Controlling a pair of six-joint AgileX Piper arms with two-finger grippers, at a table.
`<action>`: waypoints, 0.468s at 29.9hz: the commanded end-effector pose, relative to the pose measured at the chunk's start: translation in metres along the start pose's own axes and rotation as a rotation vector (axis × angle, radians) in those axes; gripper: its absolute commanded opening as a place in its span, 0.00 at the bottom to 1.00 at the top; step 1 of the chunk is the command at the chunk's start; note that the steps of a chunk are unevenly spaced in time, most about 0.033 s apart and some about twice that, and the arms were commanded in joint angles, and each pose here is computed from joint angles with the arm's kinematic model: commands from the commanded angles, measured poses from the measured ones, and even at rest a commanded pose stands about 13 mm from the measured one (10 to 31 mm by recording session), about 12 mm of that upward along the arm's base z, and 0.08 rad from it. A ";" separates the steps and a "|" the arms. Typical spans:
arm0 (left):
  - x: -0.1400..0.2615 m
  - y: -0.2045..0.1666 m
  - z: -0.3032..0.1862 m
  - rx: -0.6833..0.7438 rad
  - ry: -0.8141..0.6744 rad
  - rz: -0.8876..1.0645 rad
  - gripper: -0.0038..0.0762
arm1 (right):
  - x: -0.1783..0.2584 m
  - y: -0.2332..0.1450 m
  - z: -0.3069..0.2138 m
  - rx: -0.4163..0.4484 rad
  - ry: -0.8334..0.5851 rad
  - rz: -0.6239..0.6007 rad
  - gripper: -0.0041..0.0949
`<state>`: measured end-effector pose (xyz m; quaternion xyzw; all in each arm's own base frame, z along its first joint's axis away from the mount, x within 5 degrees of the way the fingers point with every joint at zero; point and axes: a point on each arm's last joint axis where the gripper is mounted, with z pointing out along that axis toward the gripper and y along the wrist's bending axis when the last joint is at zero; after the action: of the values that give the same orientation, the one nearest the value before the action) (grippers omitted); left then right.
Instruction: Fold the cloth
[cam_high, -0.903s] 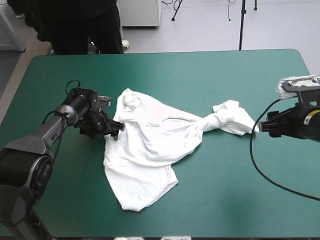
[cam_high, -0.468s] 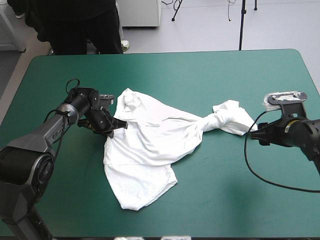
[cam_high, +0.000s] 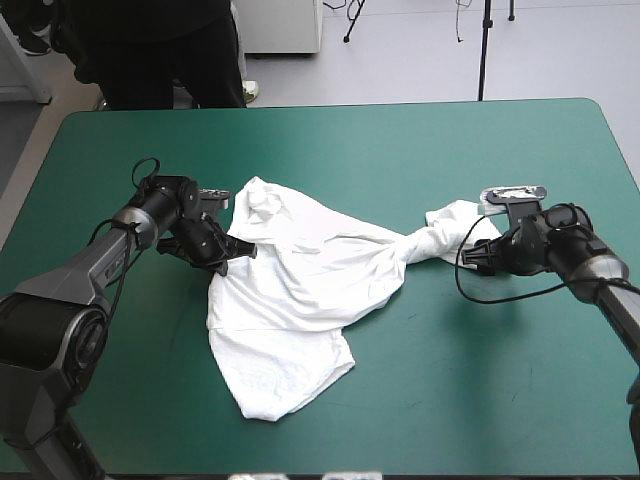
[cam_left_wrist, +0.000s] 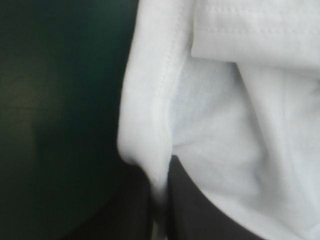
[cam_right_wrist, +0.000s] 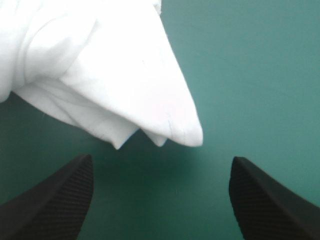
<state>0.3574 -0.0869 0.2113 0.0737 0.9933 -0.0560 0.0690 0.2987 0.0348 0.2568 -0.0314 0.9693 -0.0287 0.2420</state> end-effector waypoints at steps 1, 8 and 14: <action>-0.005 -0.001 -0.007 -0.002 -0.065 0.010 0.04 | -0.015 -0.002 0.006 -0.007 -0.090 0.013 0.74; -0.004 -0.001 -0.007 0.000 -0.055 0.011 0.04 | -0.014 -0.014 0.047 0.009 -0.023 0.050 0.73; -0.004 -0.001 -0.007 -0.001 -0.048 0.011 0.04 | -0.010 -0.011 0.064 -0.015 0.037 0.064 0.51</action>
<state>0.3577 -0.0871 0.2110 0.0762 0.9930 -0.0569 0.0702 0.3342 0.0247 0.2047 0.0054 0.9762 -0.0136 0.2163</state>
